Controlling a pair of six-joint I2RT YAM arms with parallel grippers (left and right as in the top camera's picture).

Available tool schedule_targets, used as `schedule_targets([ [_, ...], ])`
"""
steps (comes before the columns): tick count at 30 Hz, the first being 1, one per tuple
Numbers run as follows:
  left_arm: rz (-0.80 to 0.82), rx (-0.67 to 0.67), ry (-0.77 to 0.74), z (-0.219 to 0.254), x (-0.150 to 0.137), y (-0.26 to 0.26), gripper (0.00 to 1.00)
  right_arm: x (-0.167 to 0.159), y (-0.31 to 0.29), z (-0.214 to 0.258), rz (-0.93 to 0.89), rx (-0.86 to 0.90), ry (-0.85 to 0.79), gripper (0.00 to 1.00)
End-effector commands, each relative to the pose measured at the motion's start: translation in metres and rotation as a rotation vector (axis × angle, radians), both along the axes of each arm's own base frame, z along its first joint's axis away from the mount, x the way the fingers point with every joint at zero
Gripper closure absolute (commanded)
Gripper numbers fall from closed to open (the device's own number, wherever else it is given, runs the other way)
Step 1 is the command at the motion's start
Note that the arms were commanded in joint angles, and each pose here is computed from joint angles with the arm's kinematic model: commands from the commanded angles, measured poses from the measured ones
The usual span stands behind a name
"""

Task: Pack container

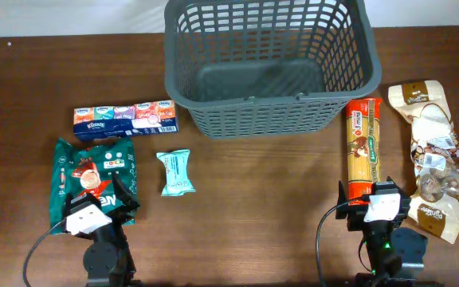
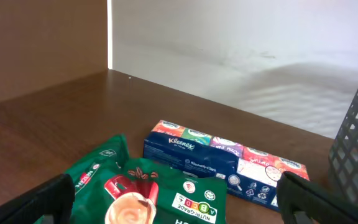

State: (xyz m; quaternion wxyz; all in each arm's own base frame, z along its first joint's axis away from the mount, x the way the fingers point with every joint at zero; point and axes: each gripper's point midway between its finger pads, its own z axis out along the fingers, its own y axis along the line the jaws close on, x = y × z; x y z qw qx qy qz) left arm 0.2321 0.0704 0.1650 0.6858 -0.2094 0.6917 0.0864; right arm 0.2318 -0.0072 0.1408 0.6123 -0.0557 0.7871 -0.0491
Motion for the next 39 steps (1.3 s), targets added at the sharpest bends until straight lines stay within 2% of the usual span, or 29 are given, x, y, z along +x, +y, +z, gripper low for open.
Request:
schedule_targets([
  [1, -0.001, -0.004, -0.004, -0.0001, -0.0004, -0.0006, 0.01, 0.0001, 0.0005, -0.0014, 0.006, -0.002, -0.003, 0.01],
  [36, -0.001, -0.005, -0.008, 0.0007, -0.0003, -0.0006, 0.01, 0.0001, 0.0006, -0.0013, 0.007, -0.002, -0.004, 0.01],
  [39, 0.034, -0.003, -0.020, 0.0037, -0.0028, 0.0051, 0.01, 0.0001, 0.0006, -0.0013, 0.007, -0.002, -0.004, 0.01],
])
